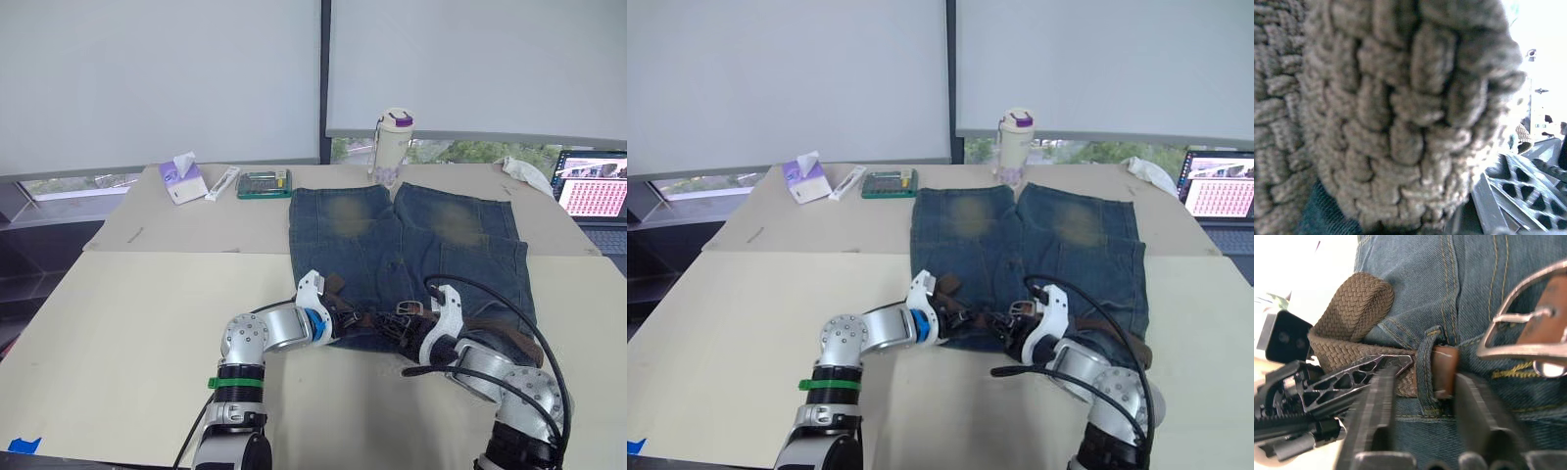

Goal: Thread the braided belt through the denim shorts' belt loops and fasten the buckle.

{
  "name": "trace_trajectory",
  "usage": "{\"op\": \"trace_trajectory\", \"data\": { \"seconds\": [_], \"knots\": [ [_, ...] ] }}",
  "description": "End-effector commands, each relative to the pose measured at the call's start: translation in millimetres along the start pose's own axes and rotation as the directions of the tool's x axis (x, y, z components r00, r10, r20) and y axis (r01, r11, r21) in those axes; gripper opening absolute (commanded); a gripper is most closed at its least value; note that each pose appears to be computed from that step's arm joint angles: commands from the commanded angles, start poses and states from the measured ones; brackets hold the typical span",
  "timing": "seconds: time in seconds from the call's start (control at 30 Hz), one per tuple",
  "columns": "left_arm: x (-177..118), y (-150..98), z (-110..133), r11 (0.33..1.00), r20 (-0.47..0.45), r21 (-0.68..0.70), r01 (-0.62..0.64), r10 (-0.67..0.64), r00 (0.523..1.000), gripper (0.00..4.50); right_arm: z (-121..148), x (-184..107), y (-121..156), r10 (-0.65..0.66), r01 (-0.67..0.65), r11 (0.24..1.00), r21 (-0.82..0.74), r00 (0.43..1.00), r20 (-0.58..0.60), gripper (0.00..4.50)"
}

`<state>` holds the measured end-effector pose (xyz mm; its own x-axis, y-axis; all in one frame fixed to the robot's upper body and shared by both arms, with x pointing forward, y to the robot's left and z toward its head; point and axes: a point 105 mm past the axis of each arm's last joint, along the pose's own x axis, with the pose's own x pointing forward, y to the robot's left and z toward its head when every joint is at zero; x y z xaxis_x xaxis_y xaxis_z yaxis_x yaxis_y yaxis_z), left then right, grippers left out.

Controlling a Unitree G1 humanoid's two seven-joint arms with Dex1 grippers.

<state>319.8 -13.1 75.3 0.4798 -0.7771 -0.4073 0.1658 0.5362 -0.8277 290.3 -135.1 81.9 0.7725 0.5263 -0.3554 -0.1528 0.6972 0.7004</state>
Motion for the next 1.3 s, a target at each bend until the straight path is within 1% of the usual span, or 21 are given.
{"op": "trace_trajectory", "data": {
  "seconds": [0.03, 0.07, 0.27, 0.4, 0.67, 0.97, 1.03, 1.07, 1.1, 1.17, 1.3],
  "knots": [
    [12, -27, -14, 0.996, -0.042, -0.001, 0.09, -0.09, 0.995, 0.0, 8, -1, 14, 0.083, -0.085, 0.996, 0.031, 0.995, 0.045, 0.21],
    [12, -27, -14, 0.996, -0.043, 0.0, 0.088, -0.088, 0.995, 0.0, 11, -2, 15, 0.099, -0.102, 0.993, 0.052, 0.993, 0.064, 0.02],
    [10, -23, -14, 0.997, -0.045, 0.001, 0.08, -0.08, 0.996, 0.0, 17, -7, 22, 0.174, -0.19, 0.973, 0.129, 0.977, 0.126, 0.02],
    [9, -16, -12, 0.998, -0.04, 0.0, 0.062, -0.062, 0.997, 0.0, 20, -10, 22, 0.196, -0.224, 0.959, 0.175, 0.967, 0.164, 0.02],
    [5, -5, -5, 0.999, -0.021, 0.002, 0.035, -0.035, 0.999, 0.0, 22, -12, 21, 0.207, -0.262, 0.926, 0.27, 0.954, 0.217, 0.02],
    [6, -2, -8, 1.0, -0.025, 0.0, 0.026, -0.026, 0.999, 0.0, 17, -11, 21, 0.192, -0.239, 0.938, 0.251, 0.961, 0.197, 0.02],
    [7, -1, -10, 1.0, -0.028, -0.001, 0.024, -0.024, 0.999, 0.0, 16, -13, 21, 0.197, -0.238, 0.943, 0.232, 0.962, 0.187, 0.84],
    [7, -1, -10, 1.0, -0.028, -0.002, 0.024, -0.024, 0.999, 0.0, 15, -12, 19, 0.183, -0.223, 0.947, 0.233, 0.966, 0.182, 1.07],
    [7, -1, -10, 1.0, -0.029, -0.002, 0.024, -0.024, 0.999, 0.0, 15, -12, 18, 0.171, -0.211, 0.949, 0.234, 0.969, 0.179, 1.46],
    [7, -1, -10, 1.0, -0.03, -0.001, 0.024, -0.024, 0.999, 0.0, 15, -13, 18, 0.177, -0.217, 0.948, 0.234, 0.968, 0.178, 2.08],
    [7, 0, -11, 1.0, -0.032, -0.004, 0.021, -0.021, 0.999, 0.0, 15, -13, 19, 0.185, -0.224, 0.945, 0.24, 0.967, 0.177, 2.08]
  ]
}}
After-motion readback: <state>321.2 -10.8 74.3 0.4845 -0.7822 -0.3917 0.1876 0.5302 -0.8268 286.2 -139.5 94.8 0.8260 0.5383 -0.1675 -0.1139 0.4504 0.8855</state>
